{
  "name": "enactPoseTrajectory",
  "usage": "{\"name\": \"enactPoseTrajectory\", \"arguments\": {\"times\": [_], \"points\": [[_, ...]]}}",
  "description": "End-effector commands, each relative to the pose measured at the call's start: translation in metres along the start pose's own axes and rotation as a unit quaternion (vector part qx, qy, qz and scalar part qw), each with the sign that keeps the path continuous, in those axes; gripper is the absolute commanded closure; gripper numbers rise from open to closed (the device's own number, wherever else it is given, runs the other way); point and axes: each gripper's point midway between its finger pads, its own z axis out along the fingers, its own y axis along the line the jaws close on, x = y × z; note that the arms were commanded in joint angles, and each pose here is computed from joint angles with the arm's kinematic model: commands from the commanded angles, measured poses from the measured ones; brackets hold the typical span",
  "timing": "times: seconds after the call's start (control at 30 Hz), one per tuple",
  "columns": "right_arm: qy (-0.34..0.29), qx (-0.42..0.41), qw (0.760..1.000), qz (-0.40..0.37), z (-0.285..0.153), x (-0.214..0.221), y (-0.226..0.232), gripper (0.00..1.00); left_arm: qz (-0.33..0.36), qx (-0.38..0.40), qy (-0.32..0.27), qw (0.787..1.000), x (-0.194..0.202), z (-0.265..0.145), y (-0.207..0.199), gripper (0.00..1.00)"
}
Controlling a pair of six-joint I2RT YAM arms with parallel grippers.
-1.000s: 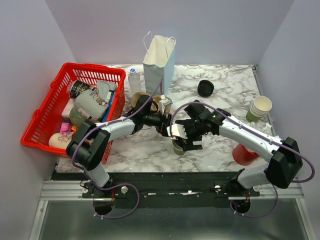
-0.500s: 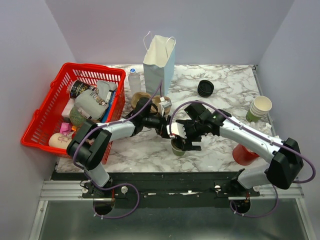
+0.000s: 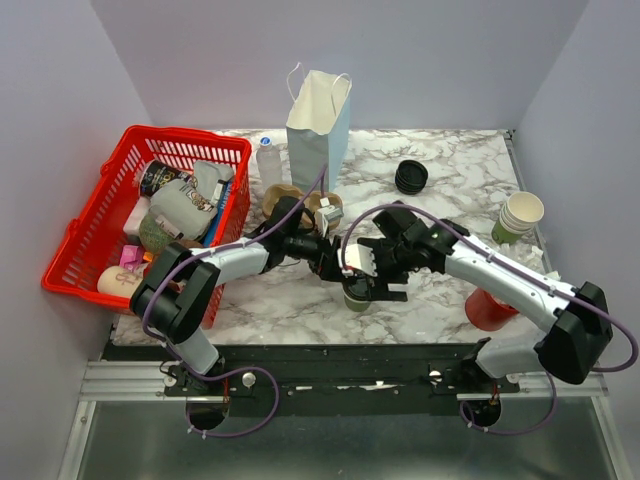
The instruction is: Pack the takeout coffee
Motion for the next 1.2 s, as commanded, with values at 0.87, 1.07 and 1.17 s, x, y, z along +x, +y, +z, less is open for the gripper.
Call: {"name": "enactPoseTrajectory", "arguments": {"times": [0.87,1.07,1.17], "points": [[-0.103,-0.06,0.955,0.271,-0.028,0.008,-0.044,0.21,0.018,0.032,0.005,0.999,-0.016,-0.002,-0.013,0.11],[-0.094,-0.045,0.96,0.261,-0.024,0.015,-0.047,0.26,0.014,0.031,0.006,0.999,-0.016,-0.001,-0.013,0.11],[-0.077,-0.017,0.96,0.268,-0.018,0.025,-0.055,0.33,0.011,0.031,0.007,0.999,-0.016,-0.001,-0.011,0.11]]}}
